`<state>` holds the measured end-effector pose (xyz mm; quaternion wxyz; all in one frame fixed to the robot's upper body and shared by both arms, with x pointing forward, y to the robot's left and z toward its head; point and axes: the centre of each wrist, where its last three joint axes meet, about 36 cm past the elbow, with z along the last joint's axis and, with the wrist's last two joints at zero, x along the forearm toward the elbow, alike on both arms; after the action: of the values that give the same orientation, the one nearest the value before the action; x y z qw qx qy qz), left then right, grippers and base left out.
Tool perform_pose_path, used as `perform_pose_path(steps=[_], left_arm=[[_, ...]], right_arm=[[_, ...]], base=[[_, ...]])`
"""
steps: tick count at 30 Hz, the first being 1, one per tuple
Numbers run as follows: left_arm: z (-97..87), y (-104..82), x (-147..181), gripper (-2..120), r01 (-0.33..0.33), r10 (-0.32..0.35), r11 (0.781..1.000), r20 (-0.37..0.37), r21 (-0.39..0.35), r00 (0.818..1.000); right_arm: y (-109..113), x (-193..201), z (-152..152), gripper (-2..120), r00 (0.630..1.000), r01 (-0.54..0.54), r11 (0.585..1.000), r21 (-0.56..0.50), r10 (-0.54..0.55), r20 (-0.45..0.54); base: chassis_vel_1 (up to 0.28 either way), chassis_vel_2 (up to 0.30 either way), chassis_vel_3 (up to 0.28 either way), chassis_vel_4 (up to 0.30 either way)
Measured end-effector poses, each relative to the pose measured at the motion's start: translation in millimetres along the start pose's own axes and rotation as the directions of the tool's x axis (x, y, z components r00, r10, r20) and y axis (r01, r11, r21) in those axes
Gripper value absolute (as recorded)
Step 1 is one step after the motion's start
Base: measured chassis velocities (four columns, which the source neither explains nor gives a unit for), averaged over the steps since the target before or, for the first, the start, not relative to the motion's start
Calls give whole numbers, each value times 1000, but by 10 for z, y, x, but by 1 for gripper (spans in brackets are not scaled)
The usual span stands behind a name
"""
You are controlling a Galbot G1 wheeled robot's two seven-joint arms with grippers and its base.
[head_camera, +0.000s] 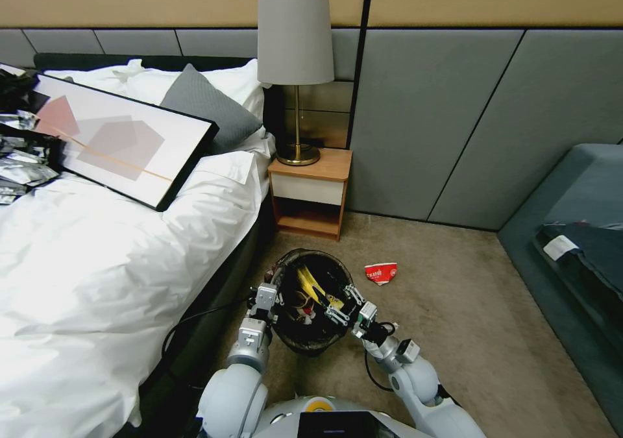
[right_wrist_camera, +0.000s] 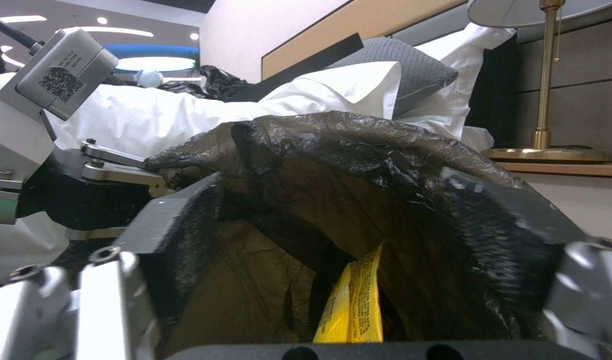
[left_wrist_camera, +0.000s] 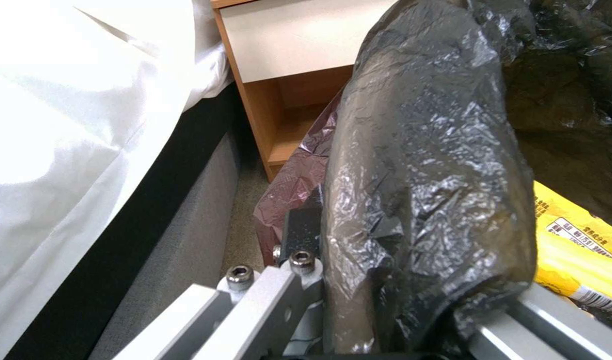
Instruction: Pick up the trash bin, then pick up the garbage from the floor and place it into the trash bin.
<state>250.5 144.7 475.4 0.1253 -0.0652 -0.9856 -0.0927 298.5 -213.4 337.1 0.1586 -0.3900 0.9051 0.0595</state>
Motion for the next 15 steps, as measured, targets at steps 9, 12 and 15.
perform_pose_path(steps=[9,12,15], left_arm=[[-7,4,4,1,1,-1,1000,-4,2,1000],[-7,4,2,1,5,-5,1000,-5,6,1000],[-1,15,-1,1,9,-9,1000,-8,8,1000]], right_arm=[[38,-169,-254,112,994,-101,989,105,95,61],[90,-291,-516,114,964,-257,949,185,237,124],[162,-310,-694,115,915,-394,899,191,365,171]], base=[[0,0,0,0],[0,0,0,0],[0,0,0,0]])
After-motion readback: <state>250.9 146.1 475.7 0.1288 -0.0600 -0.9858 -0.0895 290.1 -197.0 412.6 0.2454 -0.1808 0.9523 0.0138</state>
